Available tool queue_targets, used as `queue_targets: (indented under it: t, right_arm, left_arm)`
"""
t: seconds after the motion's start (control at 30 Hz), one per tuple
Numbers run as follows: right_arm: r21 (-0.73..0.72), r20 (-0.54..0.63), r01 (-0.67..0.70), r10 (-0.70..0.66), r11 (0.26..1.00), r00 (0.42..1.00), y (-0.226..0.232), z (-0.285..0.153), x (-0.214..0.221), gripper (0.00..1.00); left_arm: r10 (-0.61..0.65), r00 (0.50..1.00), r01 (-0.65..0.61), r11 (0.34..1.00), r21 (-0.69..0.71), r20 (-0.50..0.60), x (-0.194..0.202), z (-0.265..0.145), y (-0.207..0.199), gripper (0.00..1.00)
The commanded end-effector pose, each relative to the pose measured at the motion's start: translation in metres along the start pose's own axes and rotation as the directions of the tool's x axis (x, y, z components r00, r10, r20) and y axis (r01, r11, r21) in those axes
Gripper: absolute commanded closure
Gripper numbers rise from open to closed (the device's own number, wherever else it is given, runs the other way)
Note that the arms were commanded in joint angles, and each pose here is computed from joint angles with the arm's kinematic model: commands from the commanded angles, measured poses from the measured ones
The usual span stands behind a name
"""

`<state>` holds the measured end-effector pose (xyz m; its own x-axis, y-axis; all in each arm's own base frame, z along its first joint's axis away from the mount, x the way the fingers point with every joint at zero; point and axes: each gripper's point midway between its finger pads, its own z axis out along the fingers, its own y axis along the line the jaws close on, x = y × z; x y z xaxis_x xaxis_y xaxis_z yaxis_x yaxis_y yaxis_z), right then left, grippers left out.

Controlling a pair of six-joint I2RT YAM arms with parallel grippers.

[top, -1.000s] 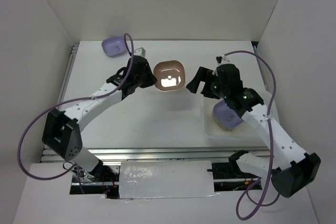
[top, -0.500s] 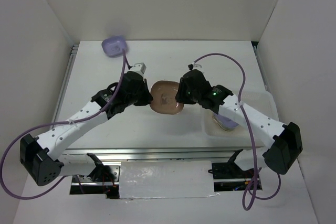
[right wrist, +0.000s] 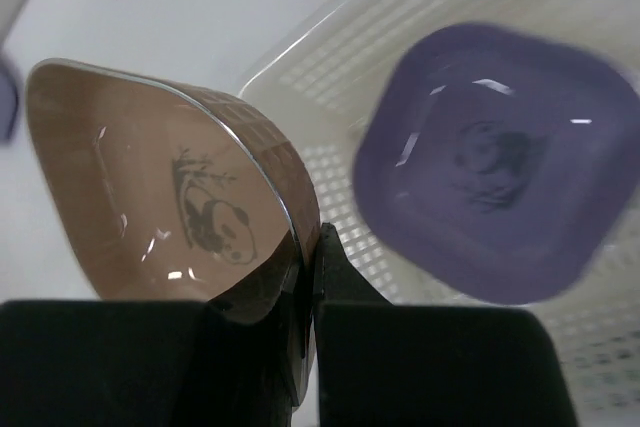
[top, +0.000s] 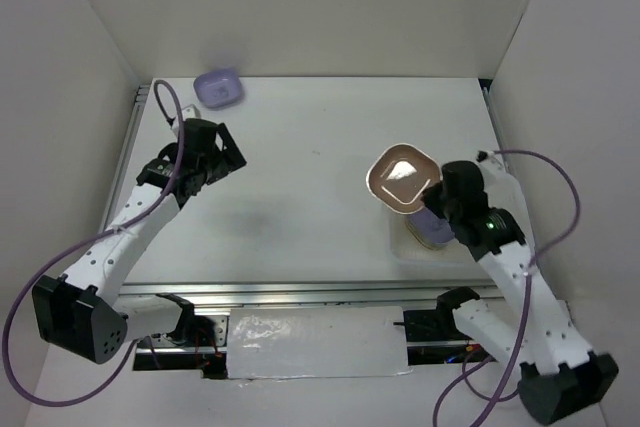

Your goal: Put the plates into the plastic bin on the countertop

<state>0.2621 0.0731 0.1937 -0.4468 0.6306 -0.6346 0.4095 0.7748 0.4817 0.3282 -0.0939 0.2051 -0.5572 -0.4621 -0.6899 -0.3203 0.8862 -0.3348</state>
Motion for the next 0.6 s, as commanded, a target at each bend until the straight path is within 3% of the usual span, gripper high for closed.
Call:
queue_targets:
  t: [0.0, 0.2, 0.37, 0.4, 0.43, 0.5, 0.53, 0.57]
  right_arm:
    - [0.1, 0.094, -0.111, 0.102, 0.989, 0.99, -0.05, -0.012, -0.018, 1.0]
    - [0.244, 0.144, -0.173, 0.14, 0.954, 0.98, -0.112, -0.01, -0.039, 0.99]
    - [0.246, 0.163, -0.206, 0.17, 0.947, 0.972, -0.118, -0.014, -0.049, 0.86]
    - [0.243, 0.153, -0.204, 0.17, 0.948, 0.973, -0.118, -0.014, -0.048, 0.8]
    - [0.239, 0.15, -0.205, 0.173, 0.949, 0.974, -0.117, -0.015, -0.048, 0.43]
    - [0.225, 0.149, -0.204, 0.173, 0.953, 0.974, -0.113, -0.018, -0.05, 0.1]
    - [0.219, 0.149, -0.202, 0.172, 0.954, 0.974, -0.112, -0.021, -0.051, 0.0]
    - [0.202, 0.159, -0.2, 0.169, 0.959, 0.973, -0.107, -0.025, -0.055, 0.0]
  left_arm:
    - [-0.072, 0.997, 0.072, 0.997, 0.007, 0.025, -0.017, 0.0, 0.01, 0.01]
    - [-0.084, 0.996, 0.084, 0.996, -0.005, -0.01, -0.024, 0.014, 0.015, 0.01]
    - [-0.103, 0.994, 0.1, 0.993, -0.068, -0.035, -0.051, 0.032, 0.021, 0.01]
    - [-0.11, 0.993, 0.107, 0.991, -0.079, -0.041, -0.055, 0.033, 0.022, 0.01]
    - [-0.131, 0.991, 0.129, 0.988, -0.08, -0.02, -0.07, 0.033, 0.024, 0.01]
    - [-0.157, 0.987, 0.155, 0.984, -0.086, -0.019, -0.081, 0.04, 0.028, 0.01]
    - [-0.165, 0.986, 0.164, 0.983, -0.08, -0.011, -0.089, 0.043, 0.026, 0.01]
    - [-0.176, 0.984, 0.175, 0.982, -0.072, -0.014, -0.093, 0.045, 0.025, 0.01]
